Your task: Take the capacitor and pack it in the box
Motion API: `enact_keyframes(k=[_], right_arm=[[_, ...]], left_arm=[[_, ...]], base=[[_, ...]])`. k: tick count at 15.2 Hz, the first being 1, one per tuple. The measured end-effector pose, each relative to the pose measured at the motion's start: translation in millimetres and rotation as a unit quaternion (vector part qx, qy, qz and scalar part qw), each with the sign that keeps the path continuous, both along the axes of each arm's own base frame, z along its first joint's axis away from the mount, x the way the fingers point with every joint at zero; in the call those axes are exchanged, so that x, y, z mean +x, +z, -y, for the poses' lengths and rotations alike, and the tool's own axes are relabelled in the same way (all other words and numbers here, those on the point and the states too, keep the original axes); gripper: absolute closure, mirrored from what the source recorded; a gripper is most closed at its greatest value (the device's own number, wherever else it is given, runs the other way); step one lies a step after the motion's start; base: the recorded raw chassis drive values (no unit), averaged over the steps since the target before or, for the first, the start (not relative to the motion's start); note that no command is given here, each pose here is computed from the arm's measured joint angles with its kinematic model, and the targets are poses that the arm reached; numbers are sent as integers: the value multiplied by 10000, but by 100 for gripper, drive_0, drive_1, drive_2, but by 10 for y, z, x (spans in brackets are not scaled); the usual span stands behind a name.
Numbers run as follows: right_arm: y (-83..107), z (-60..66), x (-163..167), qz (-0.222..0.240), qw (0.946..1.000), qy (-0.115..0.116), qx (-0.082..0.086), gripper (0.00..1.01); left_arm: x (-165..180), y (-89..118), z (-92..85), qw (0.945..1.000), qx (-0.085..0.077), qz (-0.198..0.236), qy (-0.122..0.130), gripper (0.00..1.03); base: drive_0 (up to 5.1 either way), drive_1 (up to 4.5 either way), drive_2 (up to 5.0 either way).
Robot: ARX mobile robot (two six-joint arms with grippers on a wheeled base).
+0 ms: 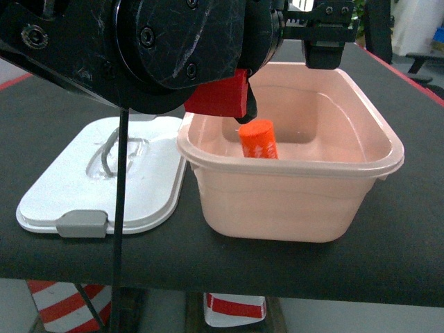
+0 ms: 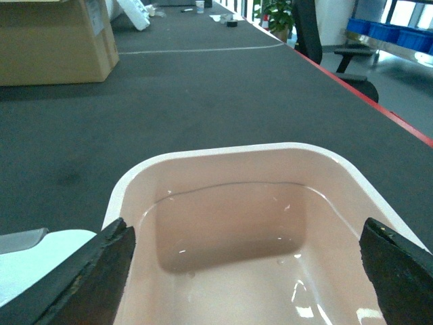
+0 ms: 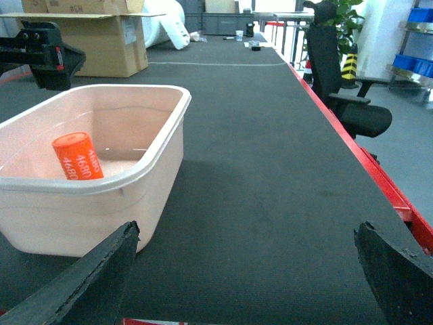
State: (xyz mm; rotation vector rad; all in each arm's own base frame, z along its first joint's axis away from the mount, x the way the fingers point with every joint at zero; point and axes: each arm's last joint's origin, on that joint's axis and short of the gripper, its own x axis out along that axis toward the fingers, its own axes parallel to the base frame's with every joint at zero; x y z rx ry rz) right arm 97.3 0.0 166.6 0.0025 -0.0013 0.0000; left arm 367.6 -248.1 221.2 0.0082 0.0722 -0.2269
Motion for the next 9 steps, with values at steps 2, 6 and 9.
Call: enact_keyframes(k=[2, 6, 9], right_arm=[[0, 0, 0, 0, 10000, 0, 0, 3], [0, 0, 0, 2, 10000, 2, 0, 3], [0, 0, 0, 2, 10000, 0, 0, 3]], left_arm=[[0, 3, -1, 10000, -8, 17, 19, 5], [-284, 137, -440, 9975, -188, 193, 661, 5], [-517, 477, -1179, 9906, -202, 522, 1245, 5]], base=[[0, 0, 0], [0, 0, 0], [0, 0, 0]])
